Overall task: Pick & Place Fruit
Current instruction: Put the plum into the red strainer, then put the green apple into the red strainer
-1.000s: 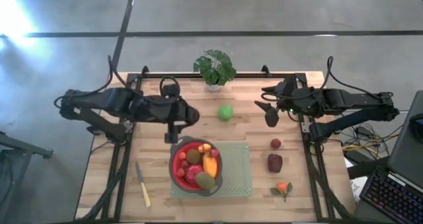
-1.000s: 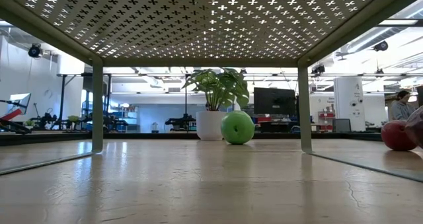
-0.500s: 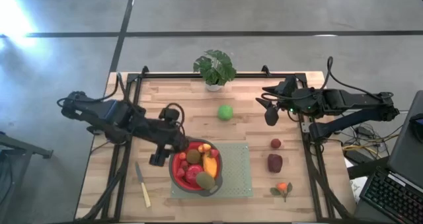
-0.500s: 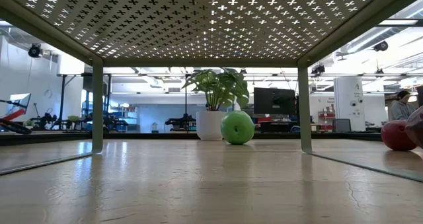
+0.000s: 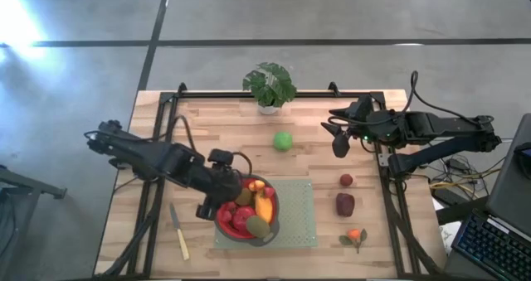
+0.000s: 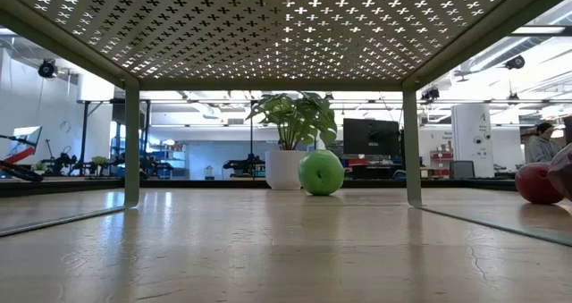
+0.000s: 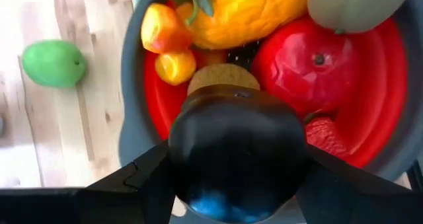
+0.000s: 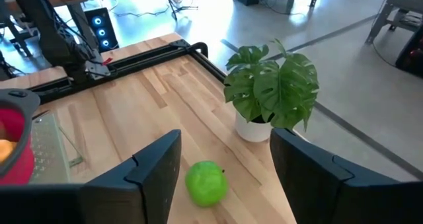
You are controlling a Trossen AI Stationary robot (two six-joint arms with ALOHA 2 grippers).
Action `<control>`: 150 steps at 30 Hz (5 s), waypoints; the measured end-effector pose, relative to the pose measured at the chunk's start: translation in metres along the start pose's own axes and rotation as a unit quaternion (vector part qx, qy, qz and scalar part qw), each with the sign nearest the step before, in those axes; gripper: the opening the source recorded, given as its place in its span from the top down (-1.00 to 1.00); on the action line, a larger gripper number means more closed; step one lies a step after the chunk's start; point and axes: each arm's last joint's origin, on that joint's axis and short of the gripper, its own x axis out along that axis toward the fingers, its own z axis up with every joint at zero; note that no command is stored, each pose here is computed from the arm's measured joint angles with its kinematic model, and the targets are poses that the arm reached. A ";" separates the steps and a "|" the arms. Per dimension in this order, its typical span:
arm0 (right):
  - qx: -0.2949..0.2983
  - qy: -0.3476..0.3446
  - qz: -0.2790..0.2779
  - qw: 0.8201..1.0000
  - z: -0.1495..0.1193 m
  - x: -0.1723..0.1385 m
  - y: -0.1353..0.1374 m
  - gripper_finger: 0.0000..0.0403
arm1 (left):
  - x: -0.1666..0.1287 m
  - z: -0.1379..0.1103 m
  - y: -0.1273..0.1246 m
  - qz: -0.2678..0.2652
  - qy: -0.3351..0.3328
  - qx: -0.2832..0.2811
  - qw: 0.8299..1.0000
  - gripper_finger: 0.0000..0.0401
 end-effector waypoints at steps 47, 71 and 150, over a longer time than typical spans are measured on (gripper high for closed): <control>-0.014 -0.009 0.004 1.000 0.002 0.002 0.003 -0.04 | -0.007 0.007 0.001 0.002 -0.009 0.015 1.000 -0.72; -0.034 0.137 -0.003 0.990 -0.019 0.102 0.000 -0.38 | -0.104 -0.040 0.050 0.152 -0.148 -0.046 0.976 -0.72; -0.029 0.358 0.076 0.930 -0.128 0.254 -0.001 -0.58 | -0.119 -0.051 0.052 0.151 -0.170 -0.055 0.972 -0.73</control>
